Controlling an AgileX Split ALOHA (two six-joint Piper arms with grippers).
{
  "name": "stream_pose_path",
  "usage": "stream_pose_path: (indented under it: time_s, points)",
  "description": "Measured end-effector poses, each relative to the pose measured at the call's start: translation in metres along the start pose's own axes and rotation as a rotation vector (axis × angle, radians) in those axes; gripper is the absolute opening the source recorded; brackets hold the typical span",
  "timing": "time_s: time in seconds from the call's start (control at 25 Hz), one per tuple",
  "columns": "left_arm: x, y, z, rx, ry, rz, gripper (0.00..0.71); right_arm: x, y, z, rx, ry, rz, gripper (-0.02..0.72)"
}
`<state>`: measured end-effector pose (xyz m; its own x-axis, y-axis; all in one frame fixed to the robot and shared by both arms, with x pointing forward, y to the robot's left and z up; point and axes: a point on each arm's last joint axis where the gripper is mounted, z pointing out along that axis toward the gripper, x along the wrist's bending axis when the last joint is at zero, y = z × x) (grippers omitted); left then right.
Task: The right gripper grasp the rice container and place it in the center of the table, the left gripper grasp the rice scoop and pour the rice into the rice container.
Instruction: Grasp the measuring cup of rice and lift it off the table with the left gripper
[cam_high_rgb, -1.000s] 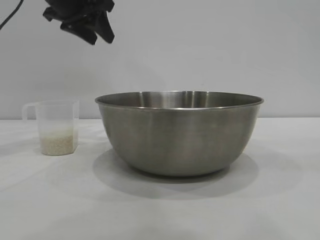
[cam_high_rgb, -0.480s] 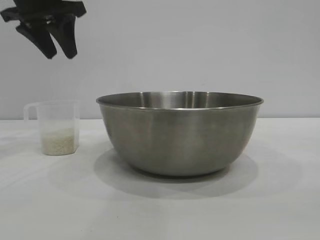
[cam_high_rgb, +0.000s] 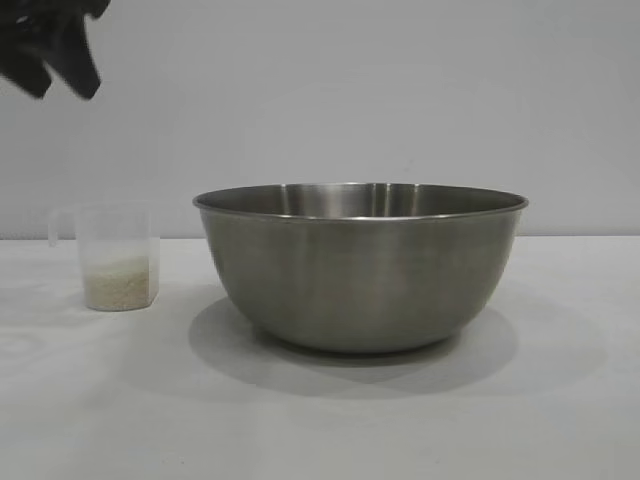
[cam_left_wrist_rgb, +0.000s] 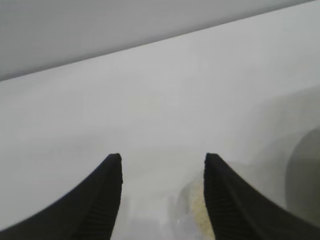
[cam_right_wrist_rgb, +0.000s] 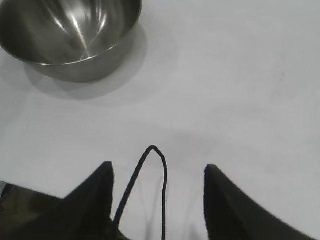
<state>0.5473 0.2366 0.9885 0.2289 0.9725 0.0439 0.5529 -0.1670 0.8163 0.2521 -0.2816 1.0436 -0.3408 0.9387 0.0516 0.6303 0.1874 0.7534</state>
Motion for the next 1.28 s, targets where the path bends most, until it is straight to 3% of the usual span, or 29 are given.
stream_pose_path:
  time_s: [0.32, 0.68, 0.92, 1.28]
  points:
    - [0.0, -0.057, -0.007, -0.077, 0.036, 0.018, 0.369, 0.0, 0.0, 0.0, -0.005, 0.0, -0.001, 0.382]
    - [0.0, -0.094, -0.026, -0.297, 0.069, 0.061, 0.369, 0.0, 0.0, 0.0, -0.006, -0.001, -0.001, 0.382]
    - [-0.008, -0.117, -0.009, -0.268, 0.003, 0.096, 0.369, 0.0, 0.0, 0.0, -0.006, -0.001, -0.001, 0.382]
    - [-0.008, -0.127, 0.01, -0.271, 0.008, 0.082, 0.369, 0.0, 0.0, 0.0, -0.006, -0.001, -0.001, 0.382]
